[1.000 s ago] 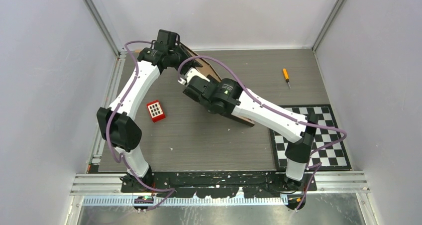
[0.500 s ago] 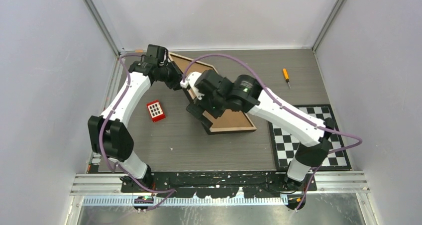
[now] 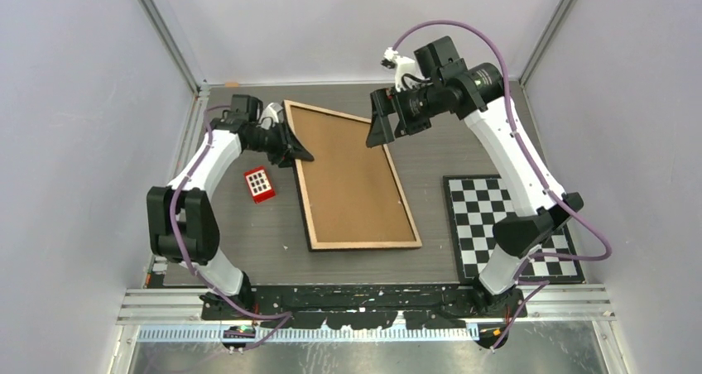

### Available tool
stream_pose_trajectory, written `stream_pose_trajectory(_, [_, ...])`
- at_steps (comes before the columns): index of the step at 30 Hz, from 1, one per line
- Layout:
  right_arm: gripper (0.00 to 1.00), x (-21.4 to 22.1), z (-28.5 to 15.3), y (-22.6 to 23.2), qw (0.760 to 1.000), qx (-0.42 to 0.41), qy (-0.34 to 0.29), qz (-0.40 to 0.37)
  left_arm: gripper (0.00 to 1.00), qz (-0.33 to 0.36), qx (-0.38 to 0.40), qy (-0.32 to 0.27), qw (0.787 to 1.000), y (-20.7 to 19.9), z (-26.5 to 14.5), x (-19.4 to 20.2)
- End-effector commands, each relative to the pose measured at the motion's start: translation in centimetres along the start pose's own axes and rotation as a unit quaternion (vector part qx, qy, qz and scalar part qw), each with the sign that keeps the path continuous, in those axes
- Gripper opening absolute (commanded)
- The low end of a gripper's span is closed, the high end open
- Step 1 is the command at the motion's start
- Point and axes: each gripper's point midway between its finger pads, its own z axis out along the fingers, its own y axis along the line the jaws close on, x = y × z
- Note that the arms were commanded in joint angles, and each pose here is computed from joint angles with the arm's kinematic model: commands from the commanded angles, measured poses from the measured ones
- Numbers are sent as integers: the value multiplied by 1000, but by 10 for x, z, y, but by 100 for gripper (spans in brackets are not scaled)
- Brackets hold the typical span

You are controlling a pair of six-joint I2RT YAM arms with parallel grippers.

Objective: Take the photo out of the frame

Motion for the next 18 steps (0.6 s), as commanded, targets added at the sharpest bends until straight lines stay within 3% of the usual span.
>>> stream_pose_trajectory(1, [100,12,7,-7,992,-81,40,84,0,133,49,46,989,4,12,2])
stream_pose_trajectory(10, [100,-7,17,-66,975,-101,8,197,0,150,-4,56,987,55,41,-14])
stream_pose_trajectory(18, [100,-65,13,-86,941,-150,-78,294,1,163,-71,73,981,98,61,-26])
